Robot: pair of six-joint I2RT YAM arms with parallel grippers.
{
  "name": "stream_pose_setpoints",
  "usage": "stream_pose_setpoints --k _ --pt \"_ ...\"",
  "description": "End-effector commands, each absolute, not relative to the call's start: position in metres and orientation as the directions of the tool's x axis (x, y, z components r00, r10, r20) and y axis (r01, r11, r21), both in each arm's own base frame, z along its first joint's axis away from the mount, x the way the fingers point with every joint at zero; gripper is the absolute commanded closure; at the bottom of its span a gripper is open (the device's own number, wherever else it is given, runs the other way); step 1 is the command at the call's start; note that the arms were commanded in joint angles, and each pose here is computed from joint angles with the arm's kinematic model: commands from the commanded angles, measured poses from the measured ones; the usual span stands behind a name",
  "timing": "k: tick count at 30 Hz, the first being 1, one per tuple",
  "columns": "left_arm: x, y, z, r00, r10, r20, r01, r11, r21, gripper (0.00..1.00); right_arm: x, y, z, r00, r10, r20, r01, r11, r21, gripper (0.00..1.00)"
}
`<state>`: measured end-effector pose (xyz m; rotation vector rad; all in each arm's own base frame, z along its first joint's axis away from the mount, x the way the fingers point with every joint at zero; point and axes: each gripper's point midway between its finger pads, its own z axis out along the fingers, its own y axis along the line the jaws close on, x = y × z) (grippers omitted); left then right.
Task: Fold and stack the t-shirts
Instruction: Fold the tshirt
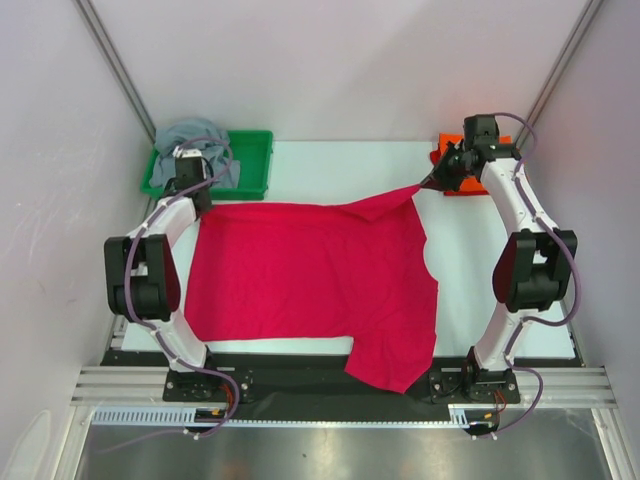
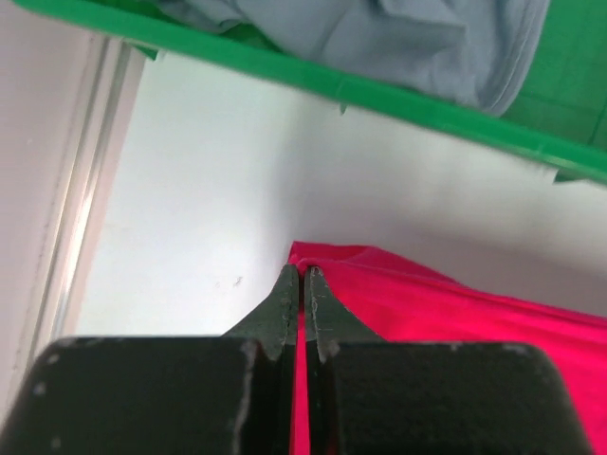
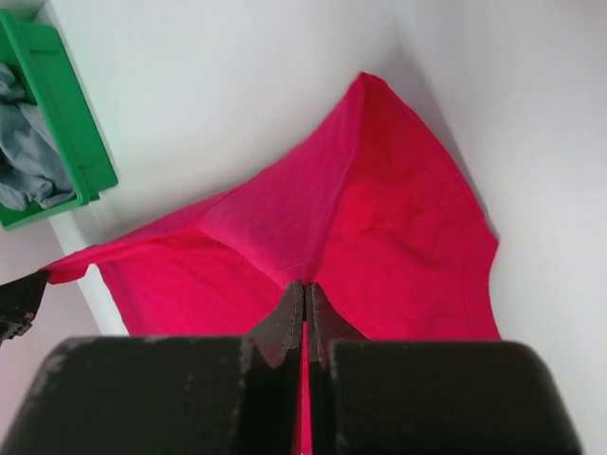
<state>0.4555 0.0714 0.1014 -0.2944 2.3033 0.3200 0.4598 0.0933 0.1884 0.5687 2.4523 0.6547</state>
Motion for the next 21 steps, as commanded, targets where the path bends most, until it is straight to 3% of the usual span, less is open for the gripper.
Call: stream_pose_setpoints --k 1,13,21 --pt "0.440 0.083 0.118 -0.673 -0.055 -0.737 -0.310 0.926 0.213 1.00 0.436 0.091 0.214 -0.781 0.530 -0.329 0.279 0.768 0.576 1.00" --pt "0.429 0.083 0.109 -0.744 0.018 -0.668 -0.278 0.901 0.334 1.00 0.400 0.104 0.194 -0.824 0.536 -0.183 0.326 0.713 0.621 1.00" --pt "0.465 0.057 0.129 -0.661 0.096 -0.745 -0.197 0.935 0.295 1.00 0.414 0.088 0.202 -0.787 0.584 -0.198 0.333 0.673 0.661 1.00"
